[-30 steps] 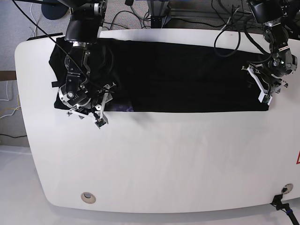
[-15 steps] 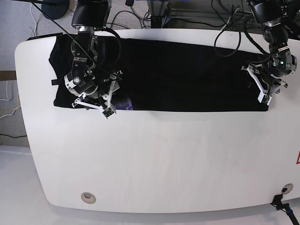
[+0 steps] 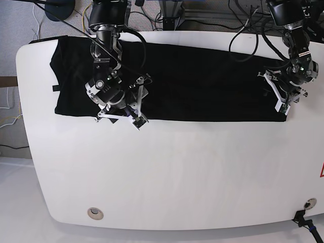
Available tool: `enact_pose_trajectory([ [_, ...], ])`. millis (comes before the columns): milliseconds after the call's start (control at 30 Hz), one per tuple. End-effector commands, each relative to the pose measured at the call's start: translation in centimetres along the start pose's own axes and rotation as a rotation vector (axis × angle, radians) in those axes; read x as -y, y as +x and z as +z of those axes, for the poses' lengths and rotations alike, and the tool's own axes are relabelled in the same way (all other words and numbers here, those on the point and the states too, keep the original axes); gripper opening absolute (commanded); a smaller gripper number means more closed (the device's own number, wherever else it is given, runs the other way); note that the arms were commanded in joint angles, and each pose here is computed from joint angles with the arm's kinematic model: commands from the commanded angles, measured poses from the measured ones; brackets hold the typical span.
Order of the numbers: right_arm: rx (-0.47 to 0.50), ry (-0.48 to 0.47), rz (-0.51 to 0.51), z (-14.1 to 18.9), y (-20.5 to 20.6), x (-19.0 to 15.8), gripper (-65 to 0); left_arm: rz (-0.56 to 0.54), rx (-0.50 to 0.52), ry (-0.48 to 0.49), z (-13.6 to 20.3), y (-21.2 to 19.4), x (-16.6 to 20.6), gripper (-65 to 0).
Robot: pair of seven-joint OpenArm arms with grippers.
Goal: Fold the T-shirt properly
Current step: 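Pull the shirt's sleeve end with the right gripper toward the left gripper, then drag the shirt end with the right gripper, smoothing it flat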
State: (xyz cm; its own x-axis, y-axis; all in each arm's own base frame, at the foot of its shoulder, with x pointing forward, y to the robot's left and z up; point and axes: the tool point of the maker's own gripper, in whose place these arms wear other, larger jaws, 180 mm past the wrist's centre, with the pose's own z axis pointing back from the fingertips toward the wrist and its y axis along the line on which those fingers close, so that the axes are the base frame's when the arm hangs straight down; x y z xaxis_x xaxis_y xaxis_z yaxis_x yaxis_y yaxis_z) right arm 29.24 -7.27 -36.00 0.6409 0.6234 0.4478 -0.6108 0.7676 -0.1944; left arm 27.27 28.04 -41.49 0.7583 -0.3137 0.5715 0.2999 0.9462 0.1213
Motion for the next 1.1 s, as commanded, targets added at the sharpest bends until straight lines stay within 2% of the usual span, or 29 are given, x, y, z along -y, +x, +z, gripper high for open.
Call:
enact_pose_trajectory([
  [0,0.063,-0.028,0.032,1.3,2.1,0.1,-30.2,-0.018,-0.009,0.012,0.3,0.1,-0.5,-29.2],
  [367,0.021,-0.005,0.046,0.9,-0.1,-1.0,-30.2,-0.018,-0.009,0.012,0.3,0.1,-0.5,-29.2],
  [533,0.042,0.000,0.054,0.8,-0.5,-1.2,-30.2,0.002,-0.033,-0.001,-0.2,-0.8,-0.4,-29.2],
  [633,0.008,0.014,0.059,-0.1,-1.6,-1.2,-30.3,0.008,-0.038,-0.005,-0.3,-1.1,-0.4,-29.2],
  [900,-0.005,-0.041,-0.029,-0.4,-2.1,2.5,-30.3,0.008,-0.037,-0.006,-0.3,-1.1,-0.4,-29.2],
  [1067,-0.031,-0.024,-0.045,-1.2,-2.8,2.5,-30.6,0.006,-0.034,-0.004,-0.2,-1.0,-0.4,-29.2],
])
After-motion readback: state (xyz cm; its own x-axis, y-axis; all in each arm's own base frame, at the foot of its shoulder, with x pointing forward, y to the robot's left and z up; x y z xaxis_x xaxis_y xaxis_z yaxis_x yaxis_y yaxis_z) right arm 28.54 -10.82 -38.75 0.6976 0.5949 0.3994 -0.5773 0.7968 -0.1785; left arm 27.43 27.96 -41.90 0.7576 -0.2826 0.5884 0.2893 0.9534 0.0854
